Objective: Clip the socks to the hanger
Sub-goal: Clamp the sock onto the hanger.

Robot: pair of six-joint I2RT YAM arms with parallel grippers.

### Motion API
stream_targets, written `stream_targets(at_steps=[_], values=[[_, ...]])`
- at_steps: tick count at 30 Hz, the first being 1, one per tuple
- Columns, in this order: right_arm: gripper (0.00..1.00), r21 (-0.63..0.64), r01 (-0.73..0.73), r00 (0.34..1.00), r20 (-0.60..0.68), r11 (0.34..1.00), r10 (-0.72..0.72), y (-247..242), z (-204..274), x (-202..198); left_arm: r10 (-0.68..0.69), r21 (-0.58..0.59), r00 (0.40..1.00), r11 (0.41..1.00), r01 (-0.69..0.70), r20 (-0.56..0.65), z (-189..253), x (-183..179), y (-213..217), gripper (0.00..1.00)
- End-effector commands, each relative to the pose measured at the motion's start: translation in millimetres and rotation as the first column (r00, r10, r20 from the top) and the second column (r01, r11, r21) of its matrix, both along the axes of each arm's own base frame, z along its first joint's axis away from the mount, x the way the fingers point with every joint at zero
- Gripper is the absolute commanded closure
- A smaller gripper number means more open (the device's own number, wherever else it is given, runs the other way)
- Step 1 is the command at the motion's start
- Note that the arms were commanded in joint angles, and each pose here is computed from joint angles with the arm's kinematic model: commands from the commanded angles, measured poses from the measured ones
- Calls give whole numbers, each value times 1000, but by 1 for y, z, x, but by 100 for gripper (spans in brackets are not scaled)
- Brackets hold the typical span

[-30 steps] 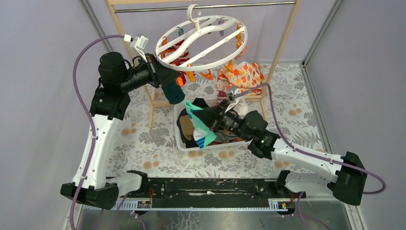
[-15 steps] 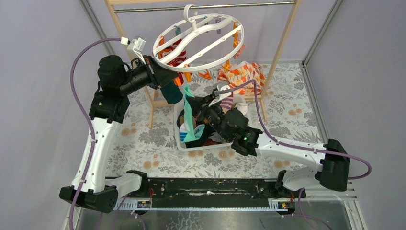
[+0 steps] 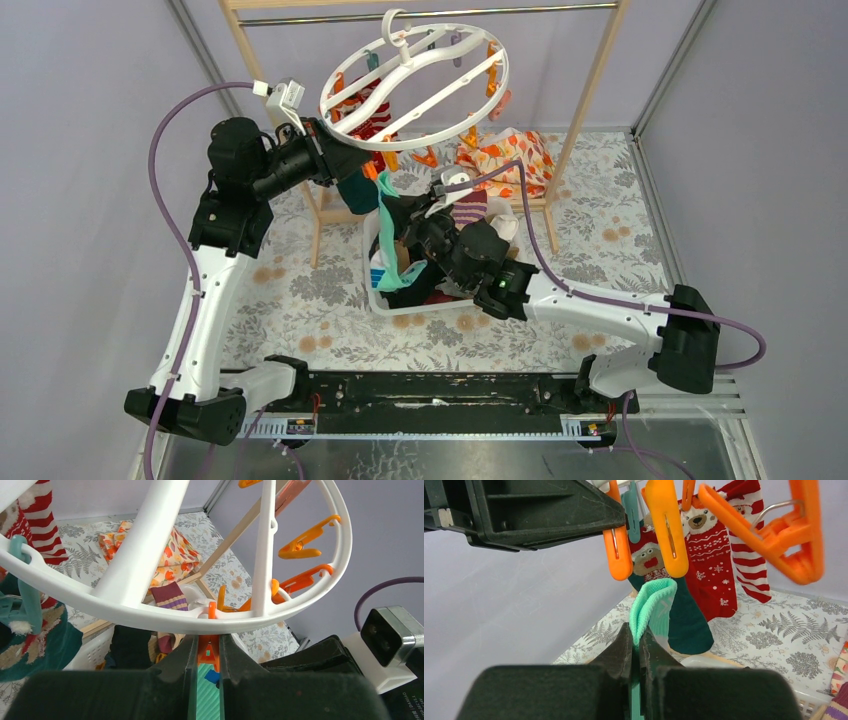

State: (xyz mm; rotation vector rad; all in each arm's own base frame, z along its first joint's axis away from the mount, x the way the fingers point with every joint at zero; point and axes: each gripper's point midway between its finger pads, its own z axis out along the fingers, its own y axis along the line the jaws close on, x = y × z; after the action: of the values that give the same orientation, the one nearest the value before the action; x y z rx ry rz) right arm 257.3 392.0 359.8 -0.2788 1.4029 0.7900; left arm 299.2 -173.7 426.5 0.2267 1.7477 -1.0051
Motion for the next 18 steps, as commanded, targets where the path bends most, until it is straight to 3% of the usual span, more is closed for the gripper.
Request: stream_targets(at_steps=[1,18], values=[[100,103,-1,998,66,995,-5,0,46,-1,19,-12,999,1000,-18,41,10,0,1,100],[100,110,-27,996,92,994,17,7,58,-3,48,-22,998,999,-47,44,11,2,2,100]])
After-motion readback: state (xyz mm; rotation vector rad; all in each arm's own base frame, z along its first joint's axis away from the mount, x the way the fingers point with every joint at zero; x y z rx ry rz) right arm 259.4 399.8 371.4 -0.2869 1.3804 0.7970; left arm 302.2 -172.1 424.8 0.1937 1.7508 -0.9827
